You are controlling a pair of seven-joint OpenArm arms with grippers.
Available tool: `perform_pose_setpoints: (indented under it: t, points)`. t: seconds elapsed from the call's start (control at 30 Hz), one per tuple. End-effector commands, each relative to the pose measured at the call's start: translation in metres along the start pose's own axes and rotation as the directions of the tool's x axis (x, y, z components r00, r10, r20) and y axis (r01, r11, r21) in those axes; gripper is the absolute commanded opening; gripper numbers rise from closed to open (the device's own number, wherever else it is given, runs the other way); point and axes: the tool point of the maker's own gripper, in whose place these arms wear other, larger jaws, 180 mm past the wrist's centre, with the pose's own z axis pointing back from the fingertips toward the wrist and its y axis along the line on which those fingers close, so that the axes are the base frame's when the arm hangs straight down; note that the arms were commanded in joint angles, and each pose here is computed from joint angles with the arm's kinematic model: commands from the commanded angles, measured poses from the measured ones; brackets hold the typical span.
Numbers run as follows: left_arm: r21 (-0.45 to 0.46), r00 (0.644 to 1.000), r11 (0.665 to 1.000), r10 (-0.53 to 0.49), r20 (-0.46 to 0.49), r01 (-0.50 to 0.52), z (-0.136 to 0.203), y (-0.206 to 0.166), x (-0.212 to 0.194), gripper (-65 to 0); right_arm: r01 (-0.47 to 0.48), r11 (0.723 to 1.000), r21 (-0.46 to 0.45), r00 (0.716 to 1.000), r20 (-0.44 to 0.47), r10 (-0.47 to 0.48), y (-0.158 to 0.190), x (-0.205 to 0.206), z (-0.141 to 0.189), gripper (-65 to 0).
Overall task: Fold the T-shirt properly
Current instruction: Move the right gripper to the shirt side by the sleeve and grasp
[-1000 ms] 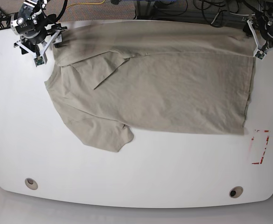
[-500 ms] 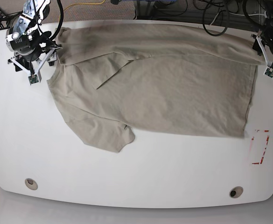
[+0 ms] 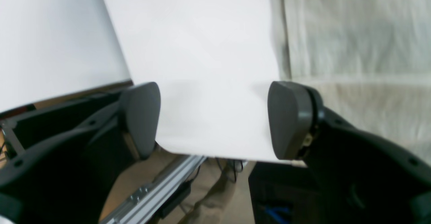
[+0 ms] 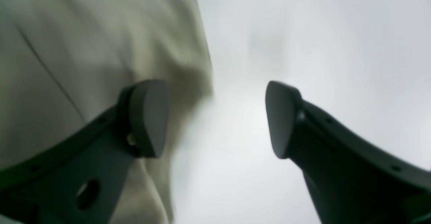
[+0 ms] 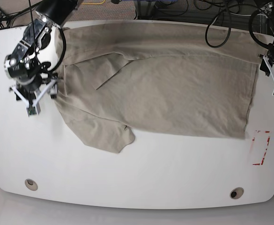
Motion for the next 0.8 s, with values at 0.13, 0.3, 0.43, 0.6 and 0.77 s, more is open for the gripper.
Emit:
perform_pose_setpoints:
  t: [0.13, 0.3, 0.43, 0.6, 0.77]
  points:
    - [0.065, 0.998, 0.997, 0.032, 0.058, -0.035, 0.005, 0.016, 0.025, -18.6, 0.07, 0.996, 0.059, 0.995, 0.071, -0.074, -0.018, 0.045, -0.035, -22.0]
    - [0.094, 0.997, 0.994, 0.052, 0.057, -0.058, 0.004, 0.02, 0.031, -18.6, 0.14, 0.98, 0.142, 0.982, 0.103, -0.155, -0.021, 0.058, -0.068, -22.0]
    - [0.103, 0.997, 0.993, 0.059, 0.054, -0.065, 0.003, 0.02, 0.032, -18.6, 0.189, 0.963, 0.192, 0.972, 0.103, -0.212, -0.021, 0.058, -0.088, -22.0]
    - [0.101, 0.997, 0.993, 0.061, 0.055, -0.066, 0.003, 0.02, 0.032, -18.6, 0.22, 0.943, 0.248, 0.962, 0.103, -0.252, -0.01, 0.056, -0.106, -22.0]
    - [0.099, 0.996, 0.993, 0.062, 0.057, -0.068, 0.003, 0.019, 0.033, -18.6, 0.167, 0.945, 0.28, 0.974, 0.104, -0.203, 0.009, 0.058, -0.114, -22.0]
